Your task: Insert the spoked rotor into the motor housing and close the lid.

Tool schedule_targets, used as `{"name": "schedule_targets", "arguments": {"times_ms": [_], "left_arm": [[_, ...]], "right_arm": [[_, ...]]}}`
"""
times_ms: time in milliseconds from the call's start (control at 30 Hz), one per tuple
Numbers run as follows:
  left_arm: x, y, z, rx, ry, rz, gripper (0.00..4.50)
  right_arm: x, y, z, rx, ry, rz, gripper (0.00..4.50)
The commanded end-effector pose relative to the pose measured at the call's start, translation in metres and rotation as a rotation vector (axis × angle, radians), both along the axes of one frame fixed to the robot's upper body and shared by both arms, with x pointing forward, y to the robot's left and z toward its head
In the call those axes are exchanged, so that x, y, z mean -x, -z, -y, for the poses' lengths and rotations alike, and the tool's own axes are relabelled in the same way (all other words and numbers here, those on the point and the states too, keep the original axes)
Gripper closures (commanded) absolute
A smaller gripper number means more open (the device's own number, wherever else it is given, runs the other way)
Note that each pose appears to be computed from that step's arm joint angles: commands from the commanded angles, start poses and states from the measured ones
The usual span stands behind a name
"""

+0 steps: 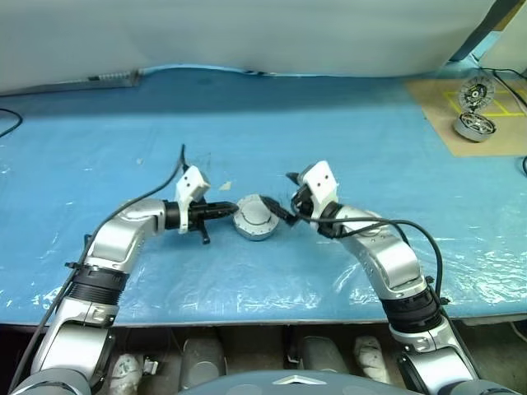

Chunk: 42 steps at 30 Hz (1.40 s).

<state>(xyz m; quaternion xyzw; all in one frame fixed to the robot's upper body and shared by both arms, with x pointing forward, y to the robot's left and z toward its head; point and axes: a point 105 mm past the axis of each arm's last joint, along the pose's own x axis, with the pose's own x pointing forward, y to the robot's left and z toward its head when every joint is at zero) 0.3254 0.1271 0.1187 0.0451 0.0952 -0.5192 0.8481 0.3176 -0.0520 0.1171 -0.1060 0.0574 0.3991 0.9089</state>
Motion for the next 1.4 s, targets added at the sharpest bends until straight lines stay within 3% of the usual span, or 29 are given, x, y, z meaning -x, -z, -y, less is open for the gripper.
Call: {"name": "schedule_targets", "arguments": {"times_ms": [33,633,733,833,1400], "left_arm": [[0.012,-0.012,-0.007,0.014,0.026,0.104,4.5],[0.021,-0.01,-0.005,0.006,-0.023,0.117,4.5],[0.021,-0.008,-0.005,0.004,-0.022,0.11,4.5],[0.02,-0.006,-0.006,0.001,-0.021,0.105,4.5],[0.022,0.008,-0.011,-0.012,-0.011,0.091,4.5]], "right_arm": [[0.008,-0.005,-0.018,0.031,-0.087,0.047,0.03],[0.006,0.022,-0.025,0.081,-0.12,-0.018,0.03],[0.008,0.024,-0.025,0.081,-0.12,-0.025,0.6],[0.008,0.024,-0.026,0.075,-0.119,-0.023,1.54],[0.01,0.033,-0.033,0.152,-0.12,-0.076,1.55]]}}
